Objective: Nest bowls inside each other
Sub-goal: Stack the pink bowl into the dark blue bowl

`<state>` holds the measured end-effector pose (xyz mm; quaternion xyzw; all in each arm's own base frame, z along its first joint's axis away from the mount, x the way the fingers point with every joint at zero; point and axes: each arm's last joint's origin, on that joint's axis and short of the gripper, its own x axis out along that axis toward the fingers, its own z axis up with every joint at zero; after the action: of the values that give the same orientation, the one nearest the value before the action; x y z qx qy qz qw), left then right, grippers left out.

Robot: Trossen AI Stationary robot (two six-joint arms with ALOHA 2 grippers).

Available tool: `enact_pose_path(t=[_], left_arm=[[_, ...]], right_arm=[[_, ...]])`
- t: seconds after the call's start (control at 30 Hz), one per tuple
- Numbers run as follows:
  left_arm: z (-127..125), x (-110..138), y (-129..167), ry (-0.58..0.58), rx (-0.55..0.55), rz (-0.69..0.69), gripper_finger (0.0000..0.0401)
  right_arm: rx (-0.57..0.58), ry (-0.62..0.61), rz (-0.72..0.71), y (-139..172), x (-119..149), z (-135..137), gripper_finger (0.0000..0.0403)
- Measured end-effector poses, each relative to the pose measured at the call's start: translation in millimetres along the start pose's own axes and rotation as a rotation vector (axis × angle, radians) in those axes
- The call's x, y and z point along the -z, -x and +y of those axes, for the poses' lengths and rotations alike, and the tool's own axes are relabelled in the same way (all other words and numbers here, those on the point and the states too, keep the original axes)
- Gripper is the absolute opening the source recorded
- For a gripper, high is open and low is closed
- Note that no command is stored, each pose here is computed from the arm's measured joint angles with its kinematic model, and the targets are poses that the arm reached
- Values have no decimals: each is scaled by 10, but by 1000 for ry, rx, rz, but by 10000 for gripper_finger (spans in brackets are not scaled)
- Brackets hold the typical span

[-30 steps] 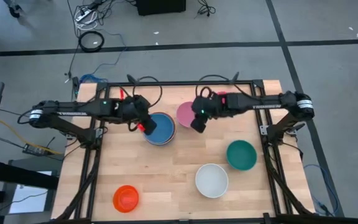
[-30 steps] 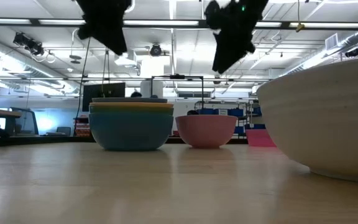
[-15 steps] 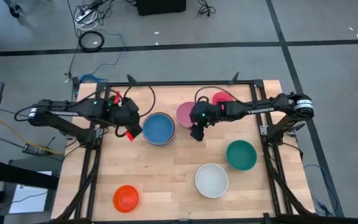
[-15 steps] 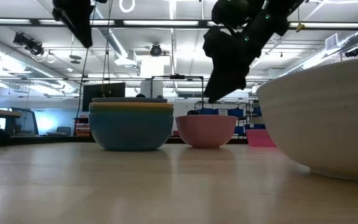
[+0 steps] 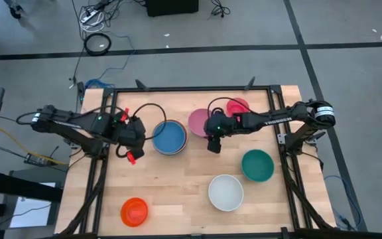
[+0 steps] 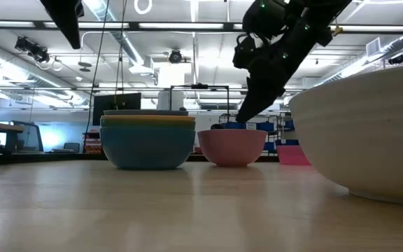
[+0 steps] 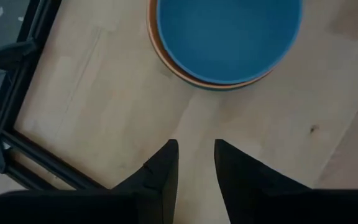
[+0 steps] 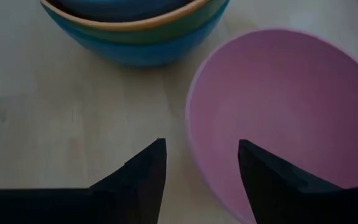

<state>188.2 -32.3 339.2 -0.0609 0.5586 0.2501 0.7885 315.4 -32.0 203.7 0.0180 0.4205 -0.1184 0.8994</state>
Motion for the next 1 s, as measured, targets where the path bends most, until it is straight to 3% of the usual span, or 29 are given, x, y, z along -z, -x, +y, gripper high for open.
enact_pose_path(t=[0.67,0.8,1.0], left_arm=[[-64,-3,22,32,17,-48,113],[-70,-12,23,36,20,-60,113],[-72,-18,23,38,20,-67,113]], right_arm=[[57,17,59,-113,251,-132,176],[39,25,38,-122,227,-191,136],[-35,-5,45,-132,231,-280,24]])
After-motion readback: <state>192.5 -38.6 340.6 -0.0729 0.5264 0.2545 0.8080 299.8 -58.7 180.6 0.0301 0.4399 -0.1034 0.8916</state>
